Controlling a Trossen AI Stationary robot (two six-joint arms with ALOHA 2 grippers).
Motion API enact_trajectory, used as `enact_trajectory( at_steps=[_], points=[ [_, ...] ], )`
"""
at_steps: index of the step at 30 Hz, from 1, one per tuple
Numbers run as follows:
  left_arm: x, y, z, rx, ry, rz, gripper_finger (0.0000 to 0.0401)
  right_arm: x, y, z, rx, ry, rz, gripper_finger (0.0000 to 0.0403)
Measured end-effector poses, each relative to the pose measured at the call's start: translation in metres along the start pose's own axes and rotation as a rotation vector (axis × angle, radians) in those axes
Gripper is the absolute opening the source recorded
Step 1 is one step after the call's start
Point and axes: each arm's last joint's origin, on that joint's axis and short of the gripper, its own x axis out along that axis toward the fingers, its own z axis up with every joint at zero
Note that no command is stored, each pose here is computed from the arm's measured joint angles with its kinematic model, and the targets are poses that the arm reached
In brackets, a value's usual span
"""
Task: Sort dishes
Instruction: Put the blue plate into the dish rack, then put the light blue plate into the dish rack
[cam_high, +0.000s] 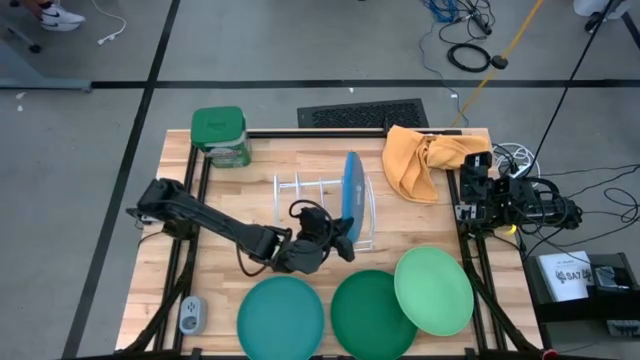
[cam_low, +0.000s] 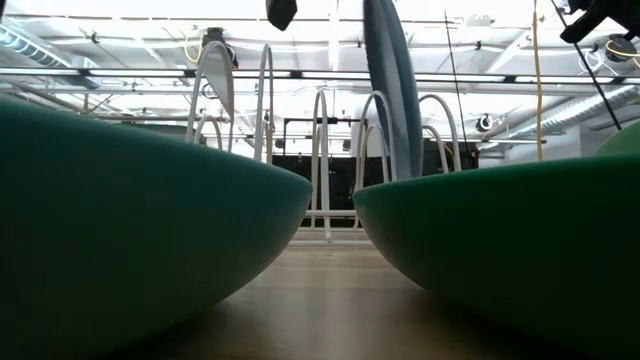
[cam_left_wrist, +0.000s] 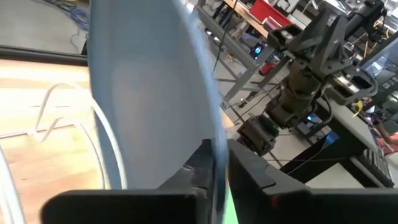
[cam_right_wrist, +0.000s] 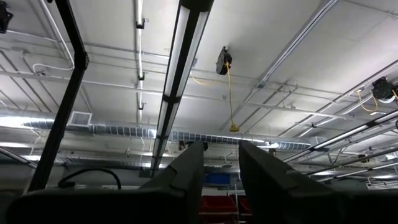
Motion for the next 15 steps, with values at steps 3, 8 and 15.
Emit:
enact_trajectory(
  at_steps=[3, 8, 15],
  points=[
    [0.0006, 0.0001, -0.0014, 0.003, 0.012, -0.006, 0.0066, 0.0, 0.0001, -0.0004, -0.003, 0.004, 0.001, 0.0098],
    [0.0004, -0.0002, -0.0014, 0.001, 0.014, -0.009, 0.0087, 0.0, 0.0001, -0.0006, -0.003, 0.006, 0.001, 0.0098],
    [-0.0003, -0.0014, -0.0011, 0.001, 0.048, -0.039, 0.0105, 0.0, 0.0004, -0.0016, -0.006, 0.017, 0.004, 0.0098]
  ],
)
